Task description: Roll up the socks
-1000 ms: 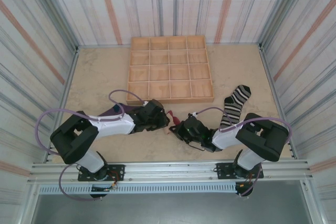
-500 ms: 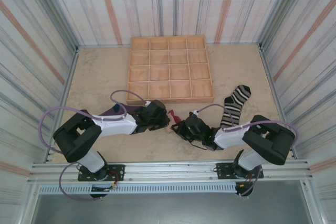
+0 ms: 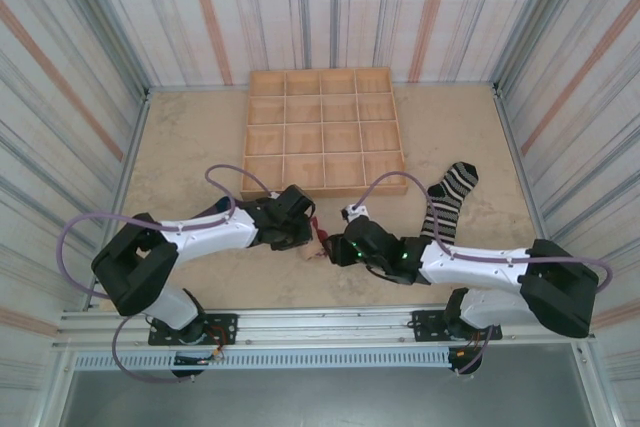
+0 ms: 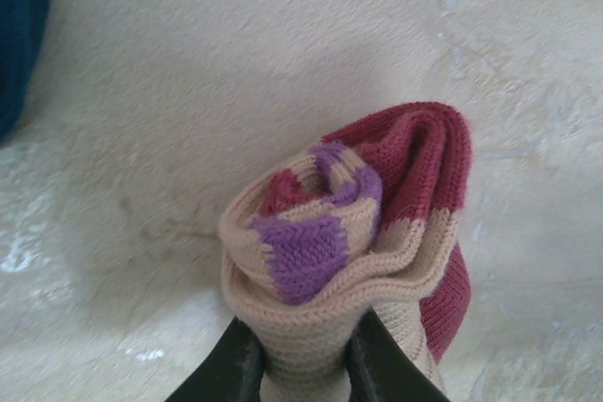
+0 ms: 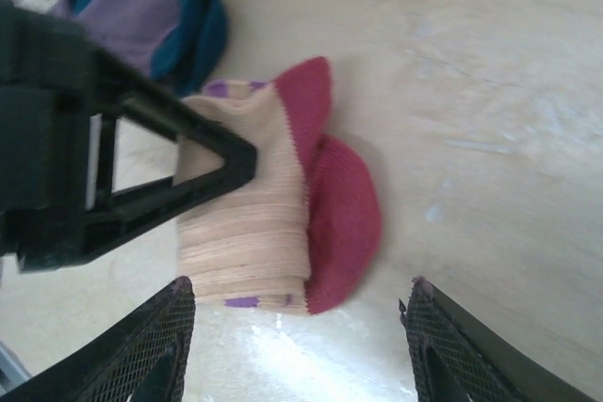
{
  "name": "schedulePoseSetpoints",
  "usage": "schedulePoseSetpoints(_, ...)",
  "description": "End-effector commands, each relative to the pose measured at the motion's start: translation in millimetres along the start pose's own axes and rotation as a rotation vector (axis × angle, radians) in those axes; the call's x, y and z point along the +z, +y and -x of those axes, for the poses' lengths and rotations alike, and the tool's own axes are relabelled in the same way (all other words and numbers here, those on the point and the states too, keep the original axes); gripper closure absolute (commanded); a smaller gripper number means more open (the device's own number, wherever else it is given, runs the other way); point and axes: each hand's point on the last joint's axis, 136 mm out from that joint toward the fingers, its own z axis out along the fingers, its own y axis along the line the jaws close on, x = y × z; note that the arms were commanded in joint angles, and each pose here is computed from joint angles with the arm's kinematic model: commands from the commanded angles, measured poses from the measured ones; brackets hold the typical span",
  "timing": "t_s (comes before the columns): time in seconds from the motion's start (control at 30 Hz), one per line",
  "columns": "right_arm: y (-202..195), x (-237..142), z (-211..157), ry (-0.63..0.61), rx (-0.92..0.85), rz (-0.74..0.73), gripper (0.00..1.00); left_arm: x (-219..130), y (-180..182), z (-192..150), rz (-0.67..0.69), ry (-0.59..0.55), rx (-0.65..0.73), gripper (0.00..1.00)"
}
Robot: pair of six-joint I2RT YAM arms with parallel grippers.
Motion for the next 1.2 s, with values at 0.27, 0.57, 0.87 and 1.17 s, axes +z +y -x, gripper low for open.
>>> schedulePoseSetpoints(0.27, 55.2, 30.1, -11.8, -0.115, -0.361, -0.061, 0.41, -9.1, 21.6, -7.4, 0.051, 0.034, -0.058, 0.95)
schedulePoseSetpoints(0.57, 33.0, 54.4, -23.1, -0.129, -0.35, -0.23, 0.46, -8.6, 27.4, -11.4, 0.048, 0.039, -0.071, 0.95)
schedulePoseSetpoints(0.87, 13.6, 70.6, -46.4, -0.05, -0.316, -0.263, 0.84, -6.5, 31.8, -11.5, 0.026, 0.039, -0.094, 0.85)
schedulePoseSetpoints(1.17, -6.7, 76.7, -68.9, 0.096, 0.054, 0.007, 1.0, -30.0, 20.3, 10.6, -0.14, -0.096, -0.084, 0.39)
